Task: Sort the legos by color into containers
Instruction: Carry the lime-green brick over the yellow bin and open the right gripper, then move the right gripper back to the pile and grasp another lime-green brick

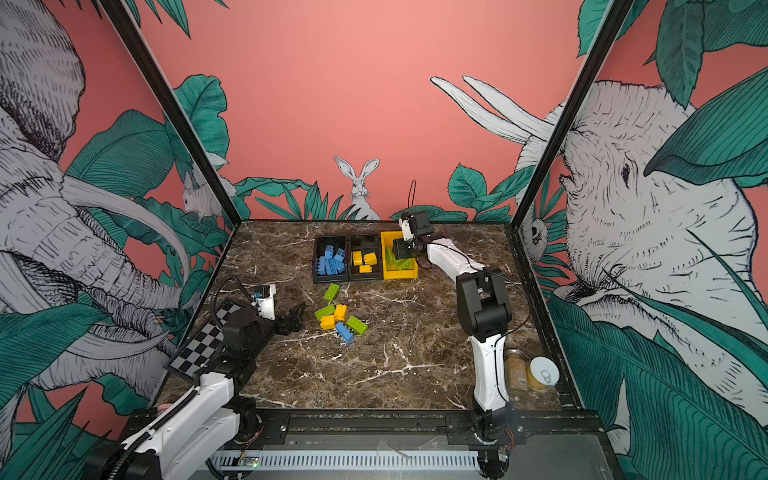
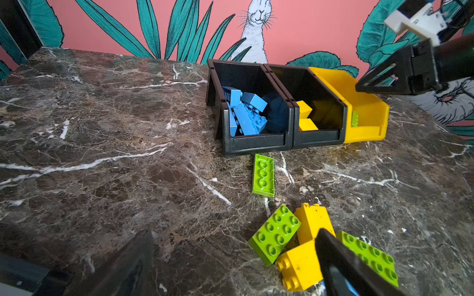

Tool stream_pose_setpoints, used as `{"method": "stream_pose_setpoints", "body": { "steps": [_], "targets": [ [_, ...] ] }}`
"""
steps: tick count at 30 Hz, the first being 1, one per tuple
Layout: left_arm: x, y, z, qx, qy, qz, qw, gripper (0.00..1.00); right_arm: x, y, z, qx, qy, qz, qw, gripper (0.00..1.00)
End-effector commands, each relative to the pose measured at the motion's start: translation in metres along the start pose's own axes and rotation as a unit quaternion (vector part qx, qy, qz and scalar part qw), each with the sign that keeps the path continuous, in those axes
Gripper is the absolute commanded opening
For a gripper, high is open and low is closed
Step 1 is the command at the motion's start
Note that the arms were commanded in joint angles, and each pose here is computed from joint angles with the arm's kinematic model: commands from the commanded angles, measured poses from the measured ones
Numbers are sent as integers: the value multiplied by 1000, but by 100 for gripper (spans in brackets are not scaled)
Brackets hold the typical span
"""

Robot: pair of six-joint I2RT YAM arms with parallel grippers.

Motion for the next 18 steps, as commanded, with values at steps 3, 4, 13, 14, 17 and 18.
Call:
{"method": "stream_pose_setpoints", "body": {
  "steps": [3, 4, 13, 14, 17, 18],
  "targets": [
    [-2, 2, 5, -13, -1, -4, 1000, 99, 54, 61, -22, -11, 79, 56, 995, 61],
    [-1, 2, 5, -14, -1, -4, 1000, 99, 63, 65, -32, -4, 90, 63, 994, 61],
    [-1, 0, 6, -13, 0, -4, 1000, 99, 134, 75, -128, 85, 185, 119, 972, 61],
    [-2, 0, 6, -13, 0, -5, 1000, 99, 139, 73, -137, 99, 202, 119, 967, 61],
    [-2, 1, 6, -13, -1, -6, 1000, 99, 146, 65, -152, 129, 233, 116, 957, 61],
    [-2, 1, 5, -12, 0, -5, 1000, 99, 147, 62, -157, 138, 240, 116, 954, 61]
  ]
}}
Point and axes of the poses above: each gripper's point midway between its finger pads, its own y axis back along the fingers, its own x axis along the line the jaws close on, z = x × y, the point moved 10 cm from there along y, back along the fingers, and after that the axes turned 5 degrees about -y, right-handed, at the moved point
